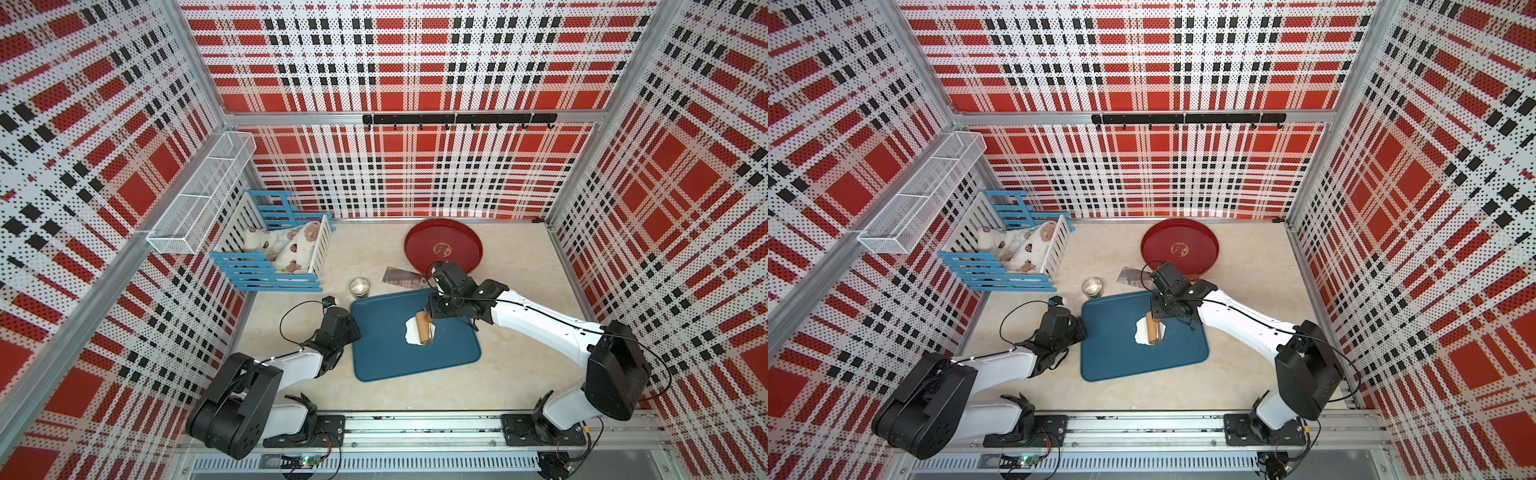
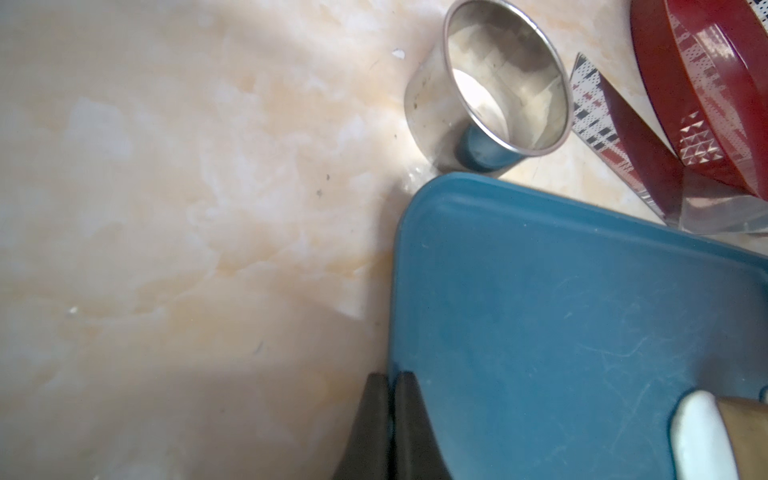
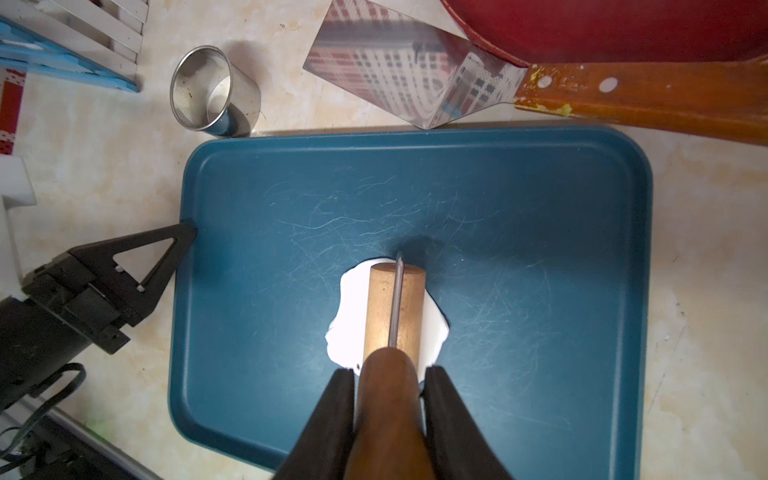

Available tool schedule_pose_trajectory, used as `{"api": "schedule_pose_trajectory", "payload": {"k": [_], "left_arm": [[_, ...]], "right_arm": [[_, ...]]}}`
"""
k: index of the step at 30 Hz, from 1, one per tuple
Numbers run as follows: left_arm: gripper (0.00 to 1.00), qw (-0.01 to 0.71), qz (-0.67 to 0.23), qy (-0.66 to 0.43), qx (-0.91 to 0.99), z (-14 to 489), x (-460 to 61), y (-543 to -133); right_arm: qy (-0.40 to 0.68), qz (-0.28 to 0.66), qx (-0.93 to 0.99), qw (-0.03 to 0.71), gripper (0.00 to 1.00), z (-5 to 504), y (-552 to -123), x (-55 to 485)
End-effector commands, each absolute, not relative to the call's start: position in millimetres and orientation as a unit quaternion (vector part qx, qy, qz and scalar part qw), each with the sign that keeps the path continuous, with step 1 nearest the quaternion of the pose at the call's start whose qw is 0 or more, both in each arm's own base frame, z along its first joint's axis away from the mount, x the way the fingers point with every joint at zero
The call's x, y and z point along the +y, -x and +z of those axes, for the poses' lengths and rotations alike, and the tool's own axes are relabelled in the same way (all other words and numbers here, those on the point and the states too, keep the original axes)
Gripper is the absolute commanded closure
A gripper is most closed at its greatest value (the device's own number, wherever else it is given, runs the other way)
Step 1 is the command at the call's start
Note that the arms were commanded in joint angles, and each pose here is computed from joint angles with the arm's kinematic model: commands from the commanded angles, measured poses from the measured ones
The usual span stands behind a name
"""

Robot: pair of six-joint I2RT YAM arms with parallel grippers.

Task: Roll out the dumpling wrappers from the dough
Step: Flatten out the dough on the work surface.

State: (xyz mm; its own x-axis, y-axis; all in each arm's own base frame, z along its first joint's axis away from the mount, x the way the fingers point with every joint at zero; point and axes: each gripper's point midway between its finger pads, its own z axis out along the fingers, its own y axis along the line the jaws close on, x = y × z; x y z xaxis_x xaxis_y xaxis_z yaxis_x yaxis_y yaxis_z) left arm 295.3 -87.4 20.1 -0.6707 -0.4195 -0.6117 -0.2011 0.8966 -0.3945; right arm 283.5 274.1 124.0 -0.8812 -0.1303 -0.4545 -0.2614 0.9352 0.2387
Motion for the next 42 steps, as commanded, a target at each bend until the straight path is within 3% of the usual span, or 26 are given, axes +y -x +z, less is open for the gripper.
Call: {"api": "schedule_pose_trajectory", "payload": {"k": [1,11,22,30,34,42], "left_arm": [[1.0,0.391,-0.17,0.189,0.884,35.4,-93.9,-312.2],[1.0,0.394,-0.169,0.19,0.883,38.0,-93.4,-311.8],[1.0,0.396,-0.169,0.189,0.882,40.1,-93.6,-314.0],[1.0,0.397,-0.168,0.189,0.882,40.9,-92.7,-314.0],[1.0,0.396,-0.167,0.191,0.882,40.4,-91.4,-313.7],[1.0,0.397,-0.163,0.197,0.882,38.7,-86.1,-311.4]], "right_arm": [[0.18,0.057,0.982,0.029,1.0,39.1,-199.6,251.6],[0.285,0.039,0.957,0.017,1.0,39.6,-191.5,275.9],[0.378,0.083,0.922,0.01,1.0,51.8,-163.1,311.1],[0.395,0.086,0.914,0.014,1.0,56.3,-159.5,314.9],[0.37,0.075,0.925,0.042,1.0,67.3,-173.6,311.9],[0.206,0.122,0.959,0.151,1.0,128.9,-241.0,277.5]]}}
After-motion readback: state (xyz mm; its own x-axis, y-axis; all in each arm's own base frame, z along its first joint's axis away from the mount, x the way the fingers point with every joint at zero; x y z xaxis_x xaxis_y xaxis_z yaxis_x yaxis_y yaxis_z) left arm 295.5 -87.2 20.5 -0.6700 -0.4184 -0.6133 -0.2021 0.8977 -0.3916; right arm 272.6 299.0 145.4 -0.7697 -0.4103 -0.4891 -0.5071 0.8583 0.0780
